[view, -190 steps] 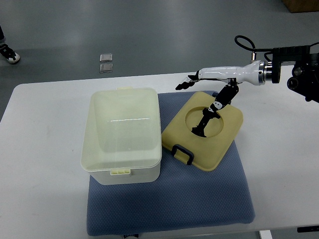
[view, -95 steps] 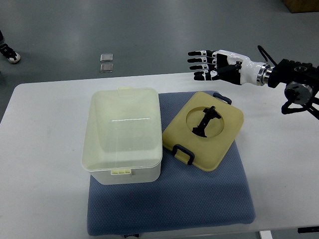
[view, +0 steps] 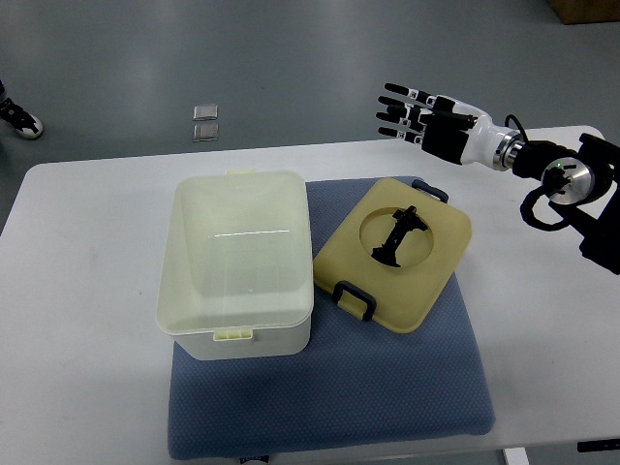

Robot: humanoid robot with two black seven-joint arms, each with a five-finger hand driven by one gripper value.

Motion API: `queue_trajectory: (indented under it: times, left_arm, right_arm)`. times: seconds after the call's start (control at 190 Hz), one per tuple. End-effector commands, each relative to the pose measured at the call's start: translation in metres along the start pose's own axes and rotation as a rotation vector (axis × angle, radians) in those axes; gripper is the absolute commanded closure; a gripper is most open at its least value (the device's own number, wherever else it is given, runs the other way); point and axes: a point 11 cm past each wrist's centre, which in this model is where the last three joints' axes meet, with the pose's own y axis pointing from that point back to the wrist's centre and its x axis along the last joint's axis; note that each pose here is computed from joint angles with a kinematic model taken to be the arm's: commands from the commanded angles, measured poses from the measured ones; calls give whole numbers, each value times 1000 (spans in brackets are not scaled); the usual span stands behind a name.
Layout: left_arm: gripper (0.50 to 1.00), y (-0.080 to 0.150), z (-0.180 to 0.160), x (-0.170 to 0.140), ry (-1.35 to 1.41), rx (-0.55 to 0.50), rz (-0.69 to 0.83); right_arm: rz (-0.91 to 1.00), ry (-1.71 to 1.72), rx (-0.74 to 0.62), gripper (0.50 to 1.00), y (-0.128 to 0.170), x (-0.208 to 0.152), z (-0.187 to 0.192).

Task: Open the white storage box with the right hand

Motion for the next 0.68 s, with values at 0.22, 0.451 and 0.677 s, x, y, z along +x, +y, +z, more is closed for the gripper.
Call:
queue_trajectory:
  times: [0.22,0.451,0.677]
  left_arm:
    - [500,0,0,0,0,0,-1]
    - [500,0,0,0,0,0,1]
    - [500,0,0,0,0,0,-1]
  right_arm:
    - [18,-48,33,576,-2,3,6]
    - [15,-54,40,576,-4,2,6]
    - [6,-71,58,576,-7,-2,12]
